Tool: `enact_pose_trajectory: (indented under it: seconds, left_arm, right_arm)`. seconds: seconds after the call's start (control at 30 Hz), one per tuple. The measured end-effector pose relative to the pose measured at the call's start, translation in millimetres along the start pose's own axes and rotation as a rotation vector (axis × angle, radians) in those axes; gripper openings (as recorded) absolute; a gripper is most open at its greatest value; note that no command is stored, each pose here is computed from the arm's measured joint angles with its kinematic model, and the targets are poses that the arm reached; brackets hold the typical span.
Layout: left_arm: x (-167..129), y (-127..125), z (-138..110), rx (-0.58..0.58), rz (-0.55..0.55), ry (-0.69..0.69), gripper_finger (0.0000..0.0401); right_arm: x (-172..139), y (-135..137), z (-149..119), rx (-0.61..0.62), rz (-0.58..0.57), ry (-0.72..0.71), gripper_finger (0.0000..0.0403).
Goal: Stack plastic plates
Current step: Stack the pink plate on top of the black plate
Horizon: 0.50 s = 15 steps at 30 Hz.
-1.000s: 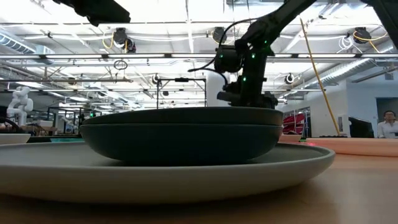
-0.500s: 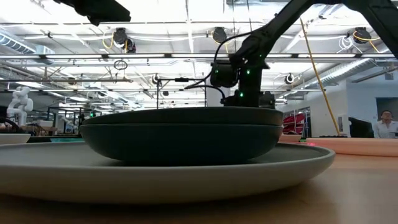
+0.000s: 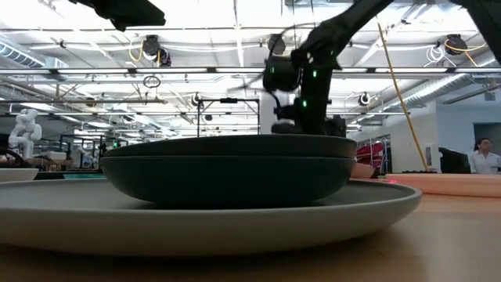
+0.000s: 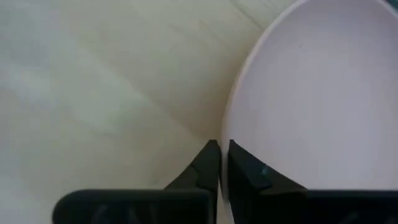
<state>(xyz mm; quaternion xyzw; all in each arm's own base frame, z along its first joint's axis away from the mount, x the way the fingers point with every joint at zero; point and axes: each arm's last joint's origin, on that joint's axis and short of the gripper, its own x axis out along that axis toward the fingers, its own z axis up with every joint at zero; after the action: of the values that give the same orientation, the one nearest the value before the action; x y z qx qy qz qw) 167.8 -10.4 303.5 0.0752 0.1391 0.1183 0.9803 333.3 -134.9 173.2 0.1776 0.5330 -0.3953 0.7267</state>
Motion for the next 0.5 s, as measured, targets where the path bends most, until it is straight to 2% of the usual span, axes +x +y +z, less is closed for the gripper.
enact_pose_trajectory:
  seconds: [0.27,0.4,0.5]
  left_arm:
    - [0,0,0,-0.003,0.0,0.0,0.0136]
    - [0,0,0,-0.008,0.0,0.0,0.0136]
    - [0,0,0,-0.011,0.0,-0.001,0.0136]
  right_arm:
    - [-69,34,-20,-0.149,0.1,-0.179,0.0006]
    - [-106,61,-41,-0.266,0.221,-0.279,0.0006]
    - [-130,84,-59,-0.374,0.364,-0.341,0.0006]
